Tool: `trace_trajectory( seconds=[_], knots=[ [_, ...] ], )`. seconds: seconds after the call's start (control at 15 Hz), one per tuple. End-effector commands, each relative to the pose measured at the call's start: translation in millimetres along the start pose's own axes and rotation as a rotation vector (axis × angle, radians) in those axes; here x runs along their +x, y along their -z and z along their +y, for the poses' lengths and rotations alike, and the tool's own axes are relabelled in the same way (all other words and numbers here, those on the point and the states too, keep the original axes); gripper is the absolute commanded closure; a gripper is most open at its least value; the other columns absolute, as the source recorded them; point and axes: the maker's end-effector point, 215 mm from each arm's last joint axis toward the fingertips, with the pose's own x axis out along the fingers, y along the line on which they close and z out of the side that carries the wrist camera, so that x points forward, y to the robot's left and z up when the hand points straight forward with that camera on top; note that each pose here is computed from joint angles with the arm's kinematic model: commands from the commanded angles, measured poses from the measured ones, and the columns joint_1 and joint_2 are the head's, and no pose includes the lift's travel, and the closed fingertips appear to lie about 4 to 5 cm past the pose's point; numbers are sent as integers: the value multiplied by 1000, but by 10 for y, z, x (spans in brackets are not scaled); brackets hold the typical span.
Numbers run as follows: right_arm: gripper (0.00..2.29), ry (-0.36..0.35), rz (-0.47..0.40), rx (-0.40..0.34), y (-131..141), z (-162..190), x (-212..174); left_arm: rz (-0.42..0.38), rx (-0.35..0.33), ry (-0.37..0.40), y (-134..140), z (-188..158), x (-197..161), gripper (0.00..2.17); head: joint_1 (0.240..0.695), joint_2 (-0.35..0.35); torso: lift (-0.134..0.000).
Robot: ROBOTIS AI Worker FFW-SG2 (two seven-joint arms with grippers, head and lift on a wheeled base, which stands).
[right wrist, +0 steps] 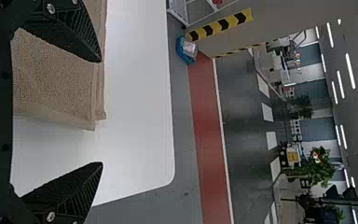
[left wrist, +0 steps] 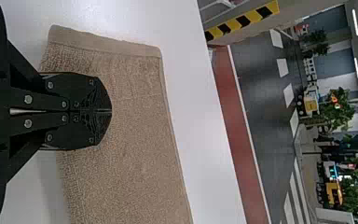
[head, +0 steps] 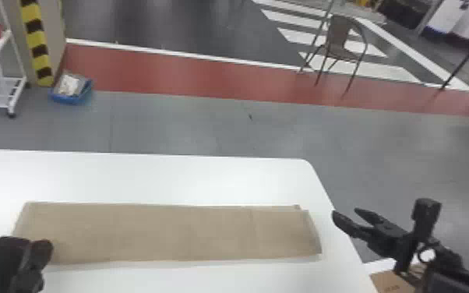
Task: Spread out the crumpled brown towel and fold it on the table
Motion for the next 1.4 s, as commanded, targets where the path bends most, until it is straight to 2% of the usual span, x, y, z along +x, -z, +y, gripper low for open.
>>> trace_trajectory(
  seconds=[0.0,0.13,0.53,1.0,1.2,1.27,1.33],
  knots=[
    [100,-1,-5,-7,-21,-7,1,-1,12,-15,8,74,5,1825,695,-350,0],
    [100,-7,-4,-14,-22,31,30,4,36,-41,41,139,4,1825,695,-350,0],
    [100,-10,-7,-15,-47,39,52,34,59,-45,232,176,-23,1825,695,-350,0],
    [100,-10,-11,-13,-61,28,41,52,52,-43,394,149,-162,1825,695,-350,0],
    [100,-15,-14,-17,-77,49,58,46,46,-54,376,203,-219,1821,695,-350,0],
    [100,-16,-12,-16,-76,54,66,32,42,-63,314,249,-235,1764,695,-350,0],
    [100,-20,-14,-18,-91,73,86,-1,31,-75,177,268,-271,1575,695,-350,0]
  ],
)
